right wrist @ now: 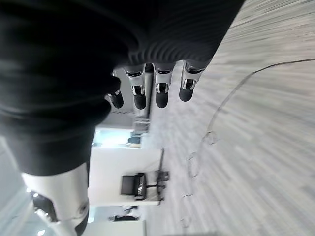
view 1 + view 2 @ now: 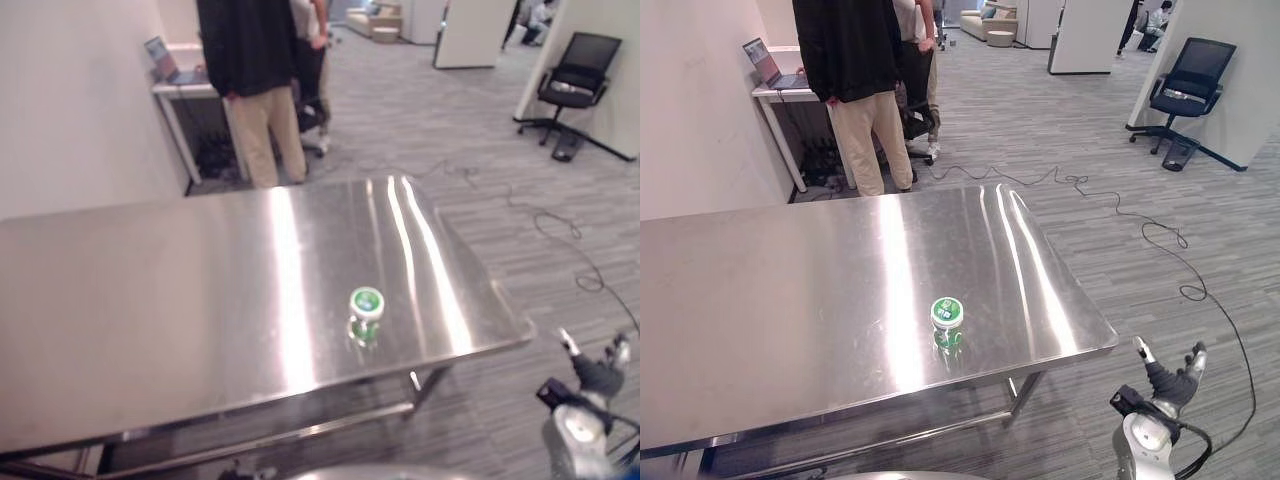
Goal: Put the goods on the table back onto the shelves and tidy them up.
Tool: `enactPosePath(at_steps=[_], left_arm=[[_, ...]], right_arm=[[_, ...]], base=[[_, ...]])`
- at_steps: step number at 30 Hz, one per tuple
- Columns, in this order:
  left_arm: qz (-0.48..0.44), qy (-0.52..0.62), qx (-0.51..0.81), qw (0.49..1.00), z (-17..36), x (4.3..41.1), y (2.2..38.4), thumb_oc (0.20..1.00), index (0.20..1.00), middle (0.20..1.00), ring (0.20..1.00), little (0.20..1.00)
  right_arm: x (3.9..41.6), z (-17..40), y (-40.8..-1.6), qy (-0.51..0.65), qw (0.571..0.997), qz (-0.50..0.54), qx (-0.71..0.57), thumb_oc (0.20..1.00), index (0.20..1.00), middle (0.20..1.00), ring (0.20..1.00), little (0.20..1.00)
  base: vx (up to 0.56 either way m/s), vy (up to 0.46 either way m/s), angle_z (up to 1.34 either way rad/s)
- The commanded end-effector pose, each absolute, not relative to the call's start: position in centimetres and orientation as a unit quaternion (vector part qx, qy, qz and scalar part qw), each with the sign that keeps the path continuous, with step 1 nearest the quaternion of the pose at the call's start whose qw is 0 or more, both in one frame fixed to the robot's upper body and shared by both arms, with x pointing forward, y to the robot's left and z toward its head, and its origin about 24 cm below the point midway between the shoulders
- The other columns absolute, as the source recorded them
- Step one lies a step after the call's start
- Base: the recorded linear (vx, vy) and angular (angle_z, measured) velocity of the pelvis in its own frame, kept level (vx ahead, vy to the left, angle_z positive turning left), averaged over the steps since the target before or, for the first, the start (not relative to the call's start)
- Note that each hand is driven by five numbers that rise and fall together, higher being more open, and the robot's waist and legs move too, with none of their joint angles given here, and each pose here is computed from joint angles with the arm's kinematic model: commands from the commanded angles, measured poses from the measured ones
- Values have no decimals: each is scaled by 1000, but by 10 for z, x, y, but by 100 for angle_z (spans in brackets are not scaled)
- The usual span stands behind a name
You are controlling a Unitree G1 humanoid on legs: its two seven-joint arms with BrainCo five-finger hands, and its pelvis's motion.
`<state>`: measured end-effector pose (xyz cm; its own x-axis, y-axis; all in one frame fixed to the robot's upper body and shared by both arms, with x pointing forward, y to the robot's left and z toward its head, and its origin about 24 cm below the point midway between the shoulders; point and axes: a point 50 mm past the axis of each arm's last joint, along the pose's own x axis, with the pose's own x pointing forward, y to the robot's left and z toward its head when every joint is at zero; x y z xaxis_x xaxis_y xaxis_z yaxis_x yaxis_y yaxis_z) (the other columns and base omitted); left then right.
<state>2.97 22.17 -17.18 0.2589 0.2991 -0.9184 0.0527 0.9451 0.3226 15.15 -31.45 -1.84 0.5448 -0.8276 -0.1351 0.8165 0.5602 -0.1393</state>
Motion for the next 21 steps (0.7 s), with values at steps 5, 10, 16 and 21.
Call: enactPosePath(at_steps=[5,10,16,21], left_arm=[[13,576,181,797,-172,55,209,1000,1000,1000,1000,1000],[-21,575,185,797,-171,53,214,1000,1000,1000,1000,1000],[-47,580,165,796,-171,46,215,1000,1000,1000,1000,1000],[-74,580,159,795,-172,44,210,1000,1000,1000,1000,1000]], right_arm=[[186,123,-319,-209,890,-352,-201,1000,1000,1000,1000,1000],[201,188,-295,-304,888,-169,-302,1000,1000,1000,1000,1000],[220,204,-259,-277,910,85,-296,1000,1000,1000,1000,1000],[239,190,-238,-208,902,214,-312,1000,1000,1000,1000,1000]], base=[[-8,50,-2],[-4,8,0],[-5,1,0],[-16,7,3]])
